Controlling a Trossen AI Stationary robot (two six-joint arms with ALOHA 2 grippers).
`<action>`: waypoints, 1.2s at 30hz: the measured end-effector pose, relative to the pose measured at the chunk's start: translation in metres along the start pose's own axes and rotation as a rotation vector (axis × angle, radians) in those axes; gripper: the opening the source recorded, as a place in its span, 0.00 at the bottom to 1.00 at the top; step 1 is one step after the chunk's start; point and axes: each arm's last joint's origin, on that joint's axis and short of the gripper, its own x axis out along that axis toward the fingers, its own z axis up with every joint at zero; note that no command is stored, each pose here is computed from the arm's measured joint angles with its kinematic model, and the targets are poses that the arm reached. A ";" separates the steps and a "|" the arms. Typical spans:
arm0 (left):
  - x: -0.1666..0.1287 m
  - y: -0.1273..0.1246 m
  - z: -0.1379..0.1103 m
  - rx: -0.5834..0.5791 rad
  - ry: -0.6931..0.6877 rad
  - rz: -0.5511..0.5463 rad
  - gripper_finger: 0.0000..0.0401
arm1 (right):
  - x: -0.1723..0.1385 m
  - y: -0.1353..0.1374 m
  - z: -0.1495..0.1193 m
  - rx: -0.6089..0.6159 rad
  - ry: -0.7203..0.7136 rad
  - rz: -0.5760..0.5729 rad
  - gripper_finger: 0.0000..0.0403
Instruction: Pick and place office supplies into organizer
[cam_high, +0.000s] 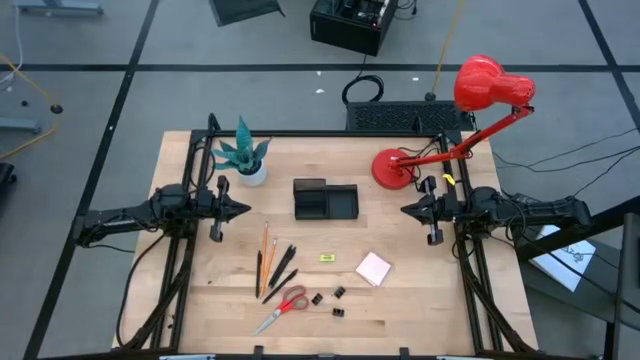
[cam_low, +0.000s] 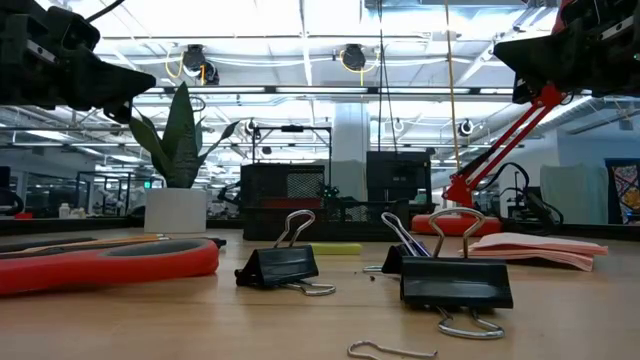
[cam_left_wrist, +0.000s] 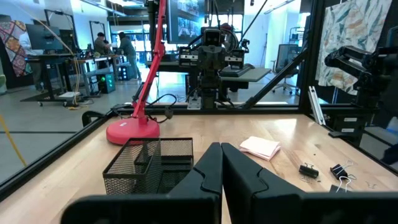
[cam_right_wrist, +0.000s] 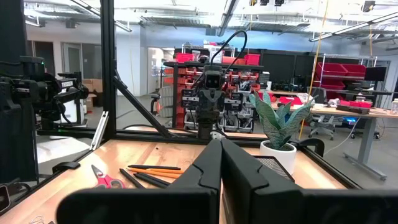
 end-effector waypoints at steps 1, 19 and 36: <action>0.000 0.000 0.000 0.000 0.000 0.000 0.02 | 0.000 0.000 0.000 0.000 0.000 0.000 0.01; 0.000 0.000 0.000 0.000 0.000 0.000 0.02 | 0.000 0.000 0.000 0.000 0.000 0.000 0.01; 0.000 0.000 0.000 -0.002 0.000 0.000 0.02 | 0.000 0.000 0.000 0.029 0.000 0.003 0.01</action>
